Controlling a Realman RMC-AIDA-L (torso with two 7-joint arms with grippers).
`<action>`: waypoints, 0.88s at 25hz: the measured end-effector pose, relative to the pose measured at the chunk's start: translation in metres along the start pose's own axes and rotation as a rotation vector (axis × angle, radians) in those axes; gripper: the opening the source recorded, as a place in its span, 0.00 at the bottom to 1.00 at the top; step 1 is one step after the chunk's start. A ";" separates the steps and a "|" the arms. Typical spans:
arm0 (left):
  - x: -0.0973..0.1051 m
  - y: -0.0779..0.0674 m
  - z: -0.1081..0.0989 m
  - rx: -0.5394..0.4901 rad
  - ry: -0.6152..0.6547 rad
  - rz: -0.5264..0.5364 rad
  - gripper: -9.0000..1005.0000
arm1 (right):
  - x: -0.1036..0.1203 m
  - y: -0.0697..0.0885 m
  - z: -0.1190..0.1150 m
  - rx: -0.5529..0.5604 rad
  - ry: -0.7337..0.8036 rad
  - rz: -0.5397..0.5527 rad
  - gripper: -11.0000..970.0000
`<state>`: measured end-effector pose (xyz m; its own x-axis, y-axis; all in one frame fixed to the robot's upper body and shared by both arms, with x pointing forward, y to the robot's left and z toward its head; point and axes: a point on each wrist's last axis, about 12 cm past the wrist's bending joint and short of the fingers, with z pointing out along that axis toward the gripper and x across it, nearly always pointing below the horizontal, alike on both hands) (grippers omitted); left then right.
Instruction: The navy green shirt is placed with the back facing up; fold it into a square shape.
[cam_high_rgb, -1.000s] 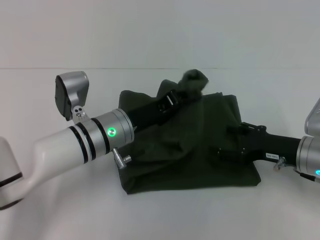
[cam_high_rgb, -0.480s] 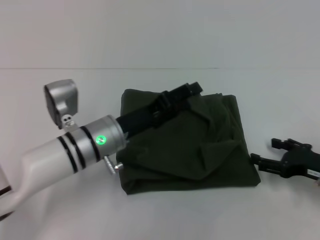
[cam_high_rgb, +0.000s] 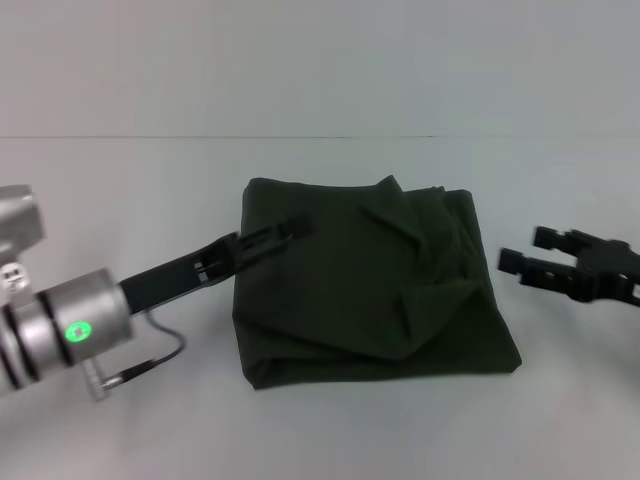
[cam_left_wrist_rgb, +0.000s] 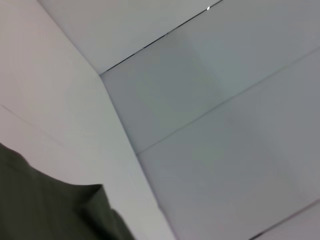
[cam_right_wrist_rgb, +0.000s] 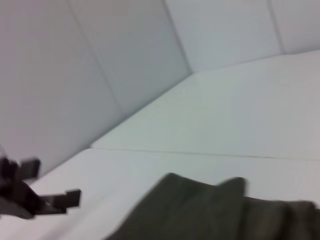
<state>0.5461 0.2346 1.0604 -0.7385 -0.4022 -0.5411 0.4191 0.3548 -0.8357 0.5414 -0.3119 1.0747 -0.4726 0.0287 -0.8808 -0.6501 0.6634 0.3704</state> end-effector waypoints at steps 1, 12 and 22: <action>0.000 0.000 0.000 0.000 0.000 0.000 0.90 | -0.009 0.002 0.006 -0.028 0.017 0.010 0.94; 0.007 0.010 -0.083 -0.059 0.174 0.513 0.90 | -0.118 0.034 0.079 0.054 0.472 0.012 0.94; 0.014 0.011 -0.085 -0.051 0.187 0.578 0.90 | -0.137 0.084 0.139 0.142 0.733 -0.091 0.94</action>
<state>0.4953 0.3042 1.0515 -0.4809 0.0212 -0.8765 0.7575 0.5134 -0.4032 0.6342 -0.1561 1.1855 -0.7278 -0.5035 -0.4656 -0.6463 0.7306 0.2202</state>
